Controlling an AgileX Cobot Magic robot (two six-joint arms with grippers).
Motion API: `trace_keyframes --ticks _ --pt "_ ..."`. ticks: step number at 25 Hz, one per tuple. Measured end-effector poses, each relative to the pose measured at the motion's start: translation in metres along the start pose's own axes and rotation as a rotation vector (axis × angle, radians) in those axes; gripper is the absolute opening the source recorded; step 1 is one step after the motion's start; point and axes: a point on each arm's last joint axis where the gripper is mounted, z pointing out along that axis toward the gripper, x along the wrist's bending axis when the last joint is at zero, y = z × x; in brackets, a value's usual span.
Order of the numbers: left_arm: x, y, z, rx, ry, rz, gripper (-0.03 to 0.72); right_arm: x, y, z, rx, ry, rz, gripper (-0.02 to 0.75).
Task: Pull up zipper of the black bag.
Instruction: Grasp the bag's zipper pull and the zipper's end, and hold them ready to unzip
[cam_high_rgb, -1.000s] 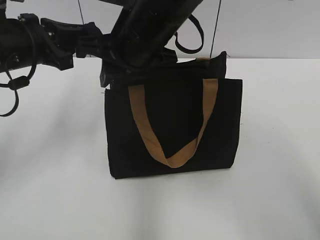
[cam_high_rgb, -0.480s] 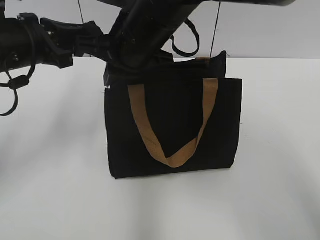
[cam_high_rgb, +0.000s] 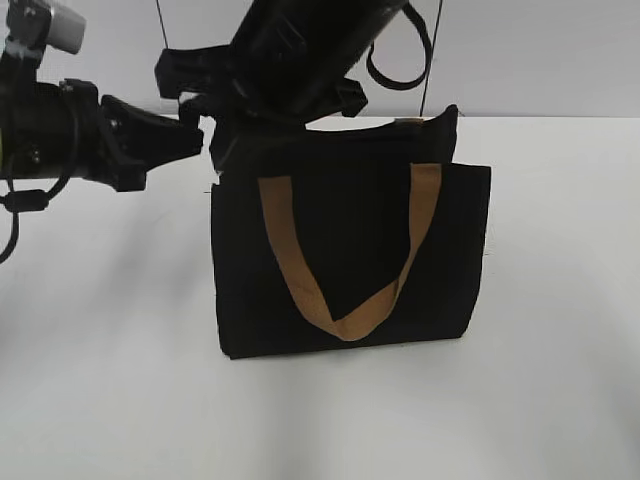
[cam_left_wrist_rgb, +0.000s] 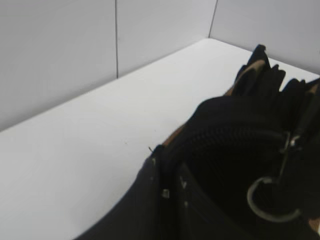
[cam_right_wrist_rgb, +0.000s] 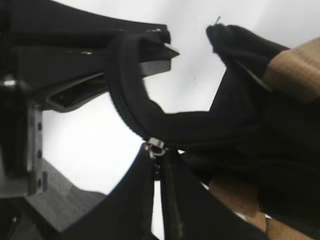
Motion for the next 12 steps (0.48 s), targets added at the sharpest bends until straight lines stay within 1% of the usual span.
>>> trace_keyframes --ticks 2,5,7,9,12 --pt "-0.001 -0.006 0.0 0.066 -0.013 -0.041 0.016 -0.005 0.0 -0.005 0.033 0.039 -0.017 -0.009" --pt "-0.001 -0.012 -0.002 0.149 0.003 -0.093 0.016 -0.016 0.001 -0.012 0.078 0.114 -0.011 -0.01" --pt "-0.002 -0.012 -0.005 0.183 0.022 -0.115 0.016 -0.025 0.005 -0.017 0.076 0.151 0.009 -0.011" --pt "-0.003 -0.012 -0.009 0.212 0.036 -0.13 0.016 -0.036 0.009 -0.022 0.058 0.17 0.031 -0.011" --pt "-0.004 -0.011 -0.013 0.245 0.048 -0.129 0.016 -0.047 0.014 -0.027 0.035 0.187 0.051 -0.012"
